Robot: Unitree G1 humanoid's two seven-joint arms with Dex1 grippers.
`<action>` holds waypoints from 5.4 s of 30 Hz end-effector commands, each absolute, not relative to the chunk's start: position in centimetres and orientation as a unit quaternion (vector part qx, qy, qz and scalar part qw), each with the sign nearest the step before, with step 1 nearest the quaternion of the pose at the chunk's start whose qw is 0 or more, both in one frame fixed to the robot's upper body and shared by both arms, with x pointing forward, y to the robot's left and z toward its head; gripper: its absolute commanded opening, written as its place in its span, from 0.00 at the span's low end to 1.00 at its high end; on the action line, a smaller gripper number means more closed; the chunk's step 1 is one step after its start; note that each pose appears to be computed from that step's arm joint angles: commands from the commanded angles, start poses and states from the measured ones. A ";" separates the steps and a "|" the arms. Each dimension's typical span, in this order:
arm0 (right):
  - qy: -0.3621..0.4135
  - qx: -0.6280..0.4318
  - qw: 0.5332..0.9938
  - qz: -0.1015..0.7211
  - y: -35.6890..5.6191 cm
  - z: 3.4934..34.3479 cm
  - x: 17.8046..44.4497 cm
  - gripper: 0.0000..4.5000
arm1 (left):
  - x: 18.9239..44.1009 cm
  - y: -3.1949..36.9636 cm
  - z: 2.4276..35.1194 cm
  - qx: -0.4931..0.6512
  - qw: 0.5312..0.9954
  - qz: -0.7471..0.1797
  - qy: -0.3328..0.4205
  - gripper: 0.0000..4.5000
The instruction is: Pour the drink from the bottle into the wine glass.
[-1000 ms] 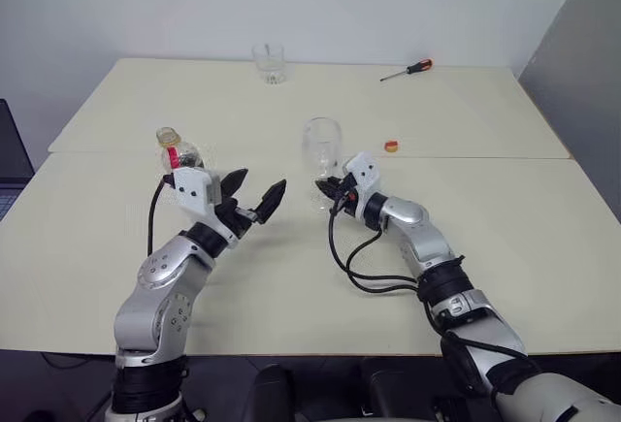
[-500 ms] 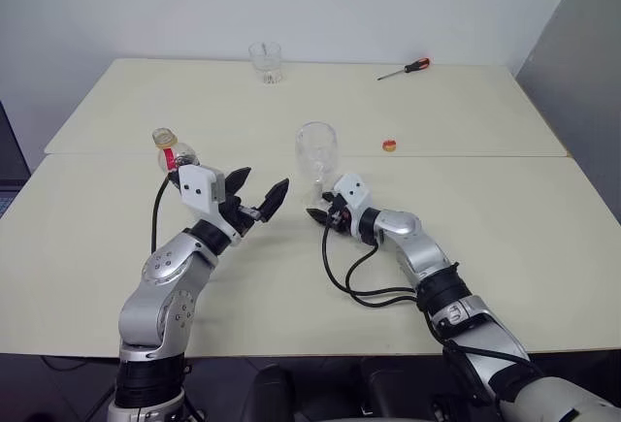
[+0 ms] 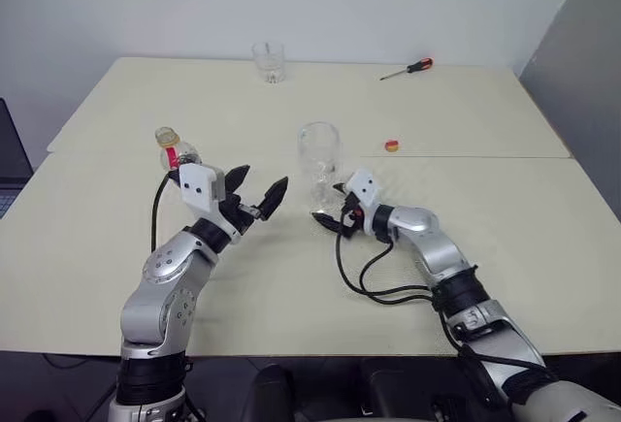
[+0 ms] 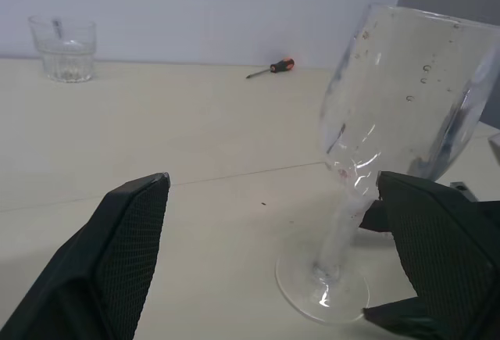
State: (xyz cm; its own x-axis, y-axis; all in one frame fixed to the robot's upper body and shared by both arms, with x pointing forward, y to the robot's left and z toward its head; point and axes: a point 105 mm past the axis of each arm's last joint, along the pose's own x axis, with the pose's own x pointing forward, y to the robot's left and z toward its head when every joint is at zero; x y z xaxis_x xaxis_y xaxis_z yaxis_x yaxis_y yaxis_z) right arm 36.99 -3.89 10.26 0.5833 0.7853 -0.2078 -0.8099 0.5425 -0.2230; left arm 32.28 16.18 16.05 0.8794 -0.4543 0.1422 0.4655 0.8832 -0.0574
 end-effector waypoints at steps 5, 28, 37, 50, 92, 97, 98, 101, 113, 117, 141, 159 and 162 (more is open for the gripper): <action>0.046 -0.157 0.870 0.465 -9.0 13.3 34.1 0.99 | 30.3 18.4 15.7 -0.007 0.976 -0.202 -0.078 1.00; -0.068 -0.127 0.830 0.538 -11.2 30.4 29.7 0.99 | 28.7 23.4 15.1 -0.008 0.992 0.057 -0.114 1.00; -0.063 -0.120 0.811 0.569 -9.2 30.3 28.7 0.99 | 29.3 25.0 14.4 -0.002 0.990 0.106 -0.095 1.00; -0.072 -0.126 0.809 0.570 -8.8 30.8 28.7 0.99 | 32.1 26.8 13.5 -0.004 0.997 0.063 -0.047 1.00; -0.064 -0.159 0.811 0.560 -8.2 30.2 28.6 1.00 | 38.8 25.9 15.7 0.036 0.997 -0.008 -0.068 0.46; -0.064 -0.161 0.813 0.555 -8.2 30.2 28.7 1.00 | 38.9 25.6 16.0 0.037 0.997 -0.011 -0.072 0.24; -0.064 -0.161 0.814 0.555 -8.2 30.2 28.7 1.00 | 38.9 25.6 16.1 0.037 0.997 -0.012 -0.073 0.23; -0.063 -0.163 0.816 0.551 -8.3 30.2 28.8 1.00 | 39.0 25.2 16.6 0.042 0.996 -0.018 -0.079 0.22; -0.039 -0.147 0.840 0.520 -10.8 29.2 28.6 1.00 | 40.0 21.7 23.2 0.148 0.973 -0.119 -0.130 0.20; -0.062 -0.119 0.855 0.501 -11.8 28.7 28.2 1.00 | 40.6 20.0 26.3 0.217 0.948 -0.168 -0.161 0.20; -0.099 -0.058 0.920 0.375 -13.3 24.1 25.6 1.00 | 43.4 14.7 29.6 0.470 0.810 -0.255 -0.239 0.18; -0.094 -0.056 0.924 0.366 -12.8 23.5 25.5 1.00 | 43.1 12.4 29.9 0.557 0.734 -0.252 -0.296 0.17; -0.092 -0.057 0.924 0.367 -12.8 23.4 25.4 1.00 | 42.9 12.2 29.7 0.558 0.729 -0.257 -0.301 0.17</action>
State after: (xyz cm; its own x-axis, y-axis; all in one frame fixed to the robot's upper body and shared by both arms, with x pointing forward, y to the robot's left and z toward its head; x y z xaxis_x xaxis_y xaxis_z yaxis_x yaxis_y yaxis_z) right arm 26.16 -13.27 22.55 0.7351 0.6711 0.0967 -0.6585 0.7406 -0.1337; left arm 43.43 12.63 26.99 0.7164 -0.6938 0.0737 0.1228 0.2294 0.9656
